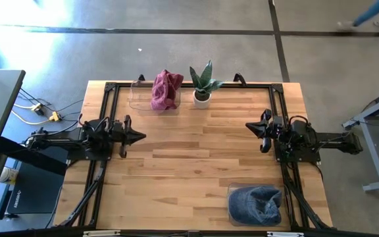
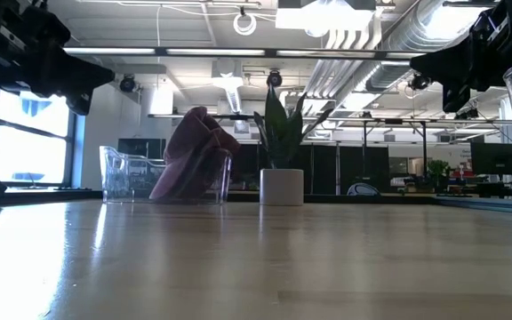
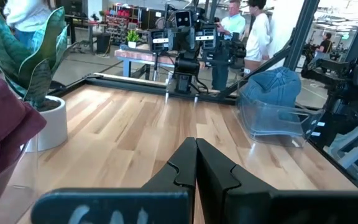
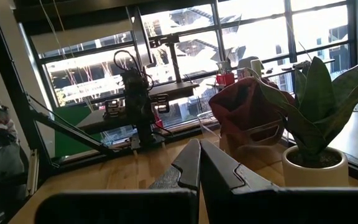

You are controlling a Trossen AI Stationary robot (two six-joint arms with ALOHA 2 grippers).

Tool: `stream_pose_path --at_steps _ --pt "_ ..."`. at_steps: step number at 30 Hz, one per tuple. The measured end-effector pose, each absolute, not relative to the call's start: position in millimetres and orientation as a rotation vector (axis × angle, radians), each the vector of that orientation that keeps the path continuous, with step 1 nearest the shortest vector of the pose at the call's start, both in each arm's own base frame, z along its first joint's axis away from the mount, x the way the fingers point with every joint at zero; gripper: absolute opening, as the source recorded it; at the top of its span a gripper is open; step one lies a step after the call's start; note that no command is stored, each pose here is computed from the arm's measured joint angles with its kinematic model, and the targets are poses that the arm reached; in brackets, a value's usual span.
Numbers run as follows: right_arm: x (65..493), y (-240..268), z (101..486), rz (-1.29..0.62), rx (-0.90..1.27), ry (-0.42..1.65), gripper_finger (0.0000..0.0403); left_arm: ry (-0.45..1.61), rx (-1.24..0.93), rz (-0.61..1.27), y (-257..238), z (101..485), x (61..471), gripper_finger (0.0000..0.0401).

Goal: Pick & Place hat
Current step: Return to Home Position

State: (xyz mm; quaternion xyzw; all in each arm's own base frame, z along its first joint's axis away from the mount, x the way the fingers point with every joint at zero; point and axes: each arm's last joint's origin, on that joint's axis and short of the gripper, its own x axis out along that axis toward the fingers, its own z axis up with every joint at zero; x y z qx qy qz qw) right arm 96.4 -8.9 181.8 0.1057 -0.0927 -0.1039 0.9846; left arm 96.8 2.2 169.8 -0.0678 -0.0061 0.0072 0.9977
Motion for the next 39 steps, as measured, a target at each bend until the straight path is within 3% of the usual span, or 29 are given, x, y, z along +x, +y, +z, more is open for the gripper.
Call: stream_pose_path --at_steps 27,32,39 --pt "95.5 -9.0 178.0 -0.230 0.276 -0.160 0.0001 -0.009 -0.136 0.016 2.3 169.4 97.0 0.0000" --pt "97.0 -4.1 169.0 -0.053 0.221 -0.040 0.0000 -0.008 -0.136 0.016 2.3 169.4 97.1 0.0000" --pt "97.0 -3.9 168.5 -0.039 0.179 -0.033 0.0000 -0.008 -0.136 0.016 2.2 169.4 97.1 0.0000"
